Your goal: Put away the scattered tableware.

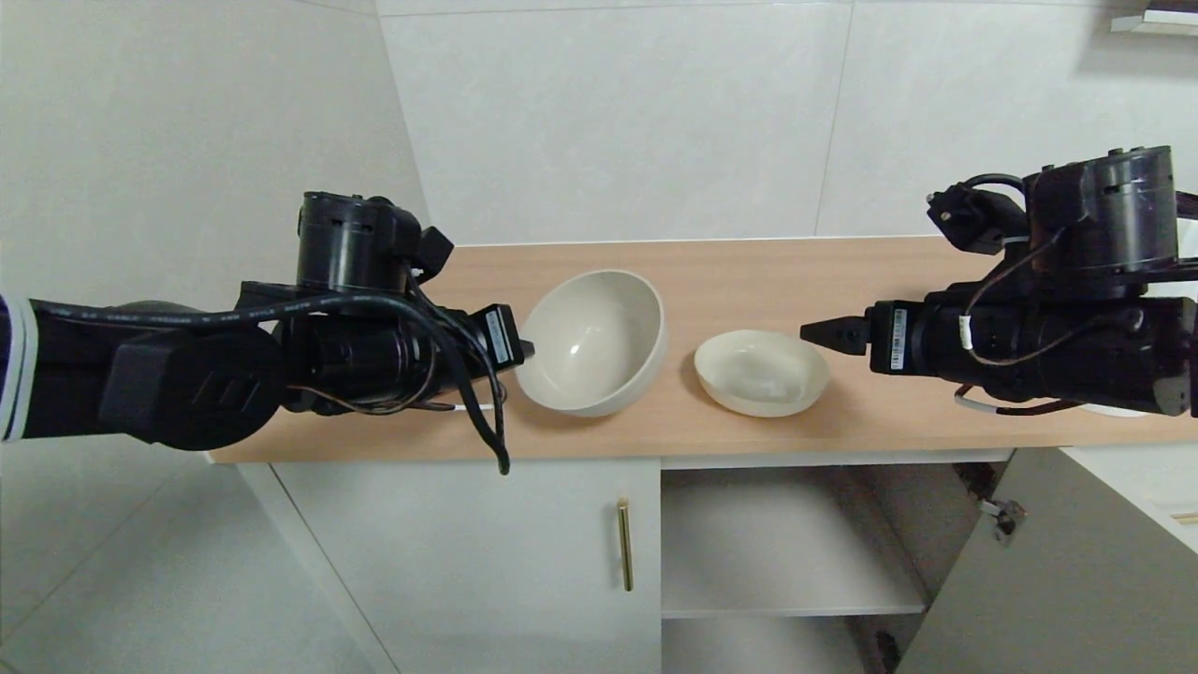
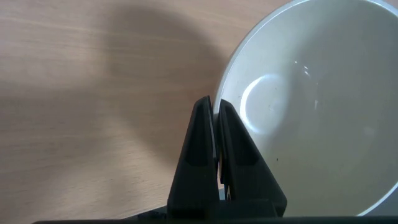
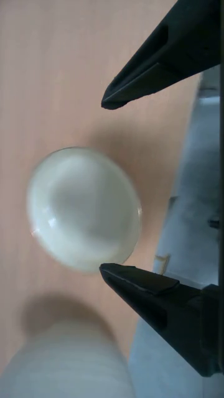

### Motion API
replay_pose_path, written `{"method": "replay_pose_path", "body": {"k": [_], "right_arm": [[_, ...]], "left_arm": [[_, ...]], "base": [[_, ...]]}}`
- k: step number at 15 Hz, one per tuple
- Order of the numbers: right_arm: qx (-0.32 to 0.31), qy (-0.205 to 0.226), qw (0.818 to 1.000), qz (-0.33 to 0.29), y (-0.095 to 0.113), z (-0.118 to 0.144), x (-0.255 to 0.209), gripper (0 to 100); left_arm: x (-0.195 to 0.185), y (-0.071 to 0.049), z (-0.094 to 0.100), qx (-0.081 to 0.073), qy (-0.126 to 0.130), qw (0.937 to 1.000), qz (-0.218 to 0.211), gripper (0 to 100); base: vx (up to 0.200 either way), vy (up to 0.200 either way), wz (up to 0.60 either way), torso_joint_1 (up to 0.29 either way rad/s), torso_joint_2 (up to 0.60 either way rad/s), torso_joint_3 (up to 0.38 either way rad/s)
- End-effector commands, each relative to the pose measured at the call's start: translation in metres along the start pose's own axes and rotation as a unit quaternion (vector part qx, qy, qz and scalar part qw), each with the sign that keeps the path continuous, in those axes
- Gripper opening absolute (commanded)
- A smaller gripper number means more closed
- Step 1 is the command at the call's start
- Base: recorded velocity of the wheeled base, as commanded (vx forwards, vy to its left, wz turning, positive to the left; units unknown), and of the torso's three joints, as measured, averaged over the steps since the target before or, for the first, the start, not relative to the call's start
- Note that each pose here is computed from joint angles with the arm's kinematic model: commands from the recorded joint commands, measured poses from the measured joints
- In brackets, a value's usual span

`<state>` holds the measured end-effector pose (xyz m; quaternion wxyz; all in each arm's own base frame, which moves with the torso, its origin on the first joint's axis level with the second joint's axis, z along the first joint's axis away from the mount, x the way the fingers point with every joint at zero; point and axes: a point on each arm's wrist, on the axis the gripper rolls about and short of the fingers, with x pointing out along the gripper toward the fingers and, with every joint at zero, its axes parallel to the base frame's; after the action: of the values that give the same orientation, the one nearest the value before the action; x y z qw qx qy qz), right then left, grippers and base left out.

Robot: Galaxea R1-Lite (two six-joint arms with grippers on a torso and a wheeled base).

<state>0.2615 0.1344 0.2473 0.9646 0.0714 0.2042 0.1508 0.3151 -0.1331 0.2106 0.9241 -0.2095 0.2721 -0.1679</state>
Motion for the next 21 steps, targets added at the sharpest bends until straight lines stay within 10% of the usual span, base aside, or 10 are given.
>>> {"method": "replay_pose_path", "body": {"k": [1, 11, 12, 21], "right_arm": [[0.025, 0.032, 0.999, -0.030, 0.003, 0.001, 0.024, 100], [0.054, 0.056, 0.989, -0.128, 0.001, -0.017, 0.091, 100], [0.054, 0.056, 0.989, -0.128, 0.001, -0.017, 0.091, 0], [0.074, 0.038, 0.993, -0.088, -0.007, 0.003, 0.044, 0]], "left_arm": [[-0.010, -0.004, 0.004, 0.000, -0.011, 0.9999, -0.009, 0], [-0.033, -0.010, 0.006, 0.005, -0.013, 0.9989, -0.044, 0], [-0.034, -0.010, 0.006, 0.005, -0.014, 0.9989, -0.045, 0], [-0.042, -0.010, 0.005, 0.005, -0.017, 0.9988, -0.046, 0]], "base": [[0.000, 0.000, 0.00, 0.000, 0.00, 0.000], [0.000, 0.000, 0.00, 0.000, 0.00, 0.000], [0.000, 0.000, 0.00, 0.000, 0.00, 0.000], [0.000, 0.000, 0.00, 0.000, 0.00, 0.000]]}}
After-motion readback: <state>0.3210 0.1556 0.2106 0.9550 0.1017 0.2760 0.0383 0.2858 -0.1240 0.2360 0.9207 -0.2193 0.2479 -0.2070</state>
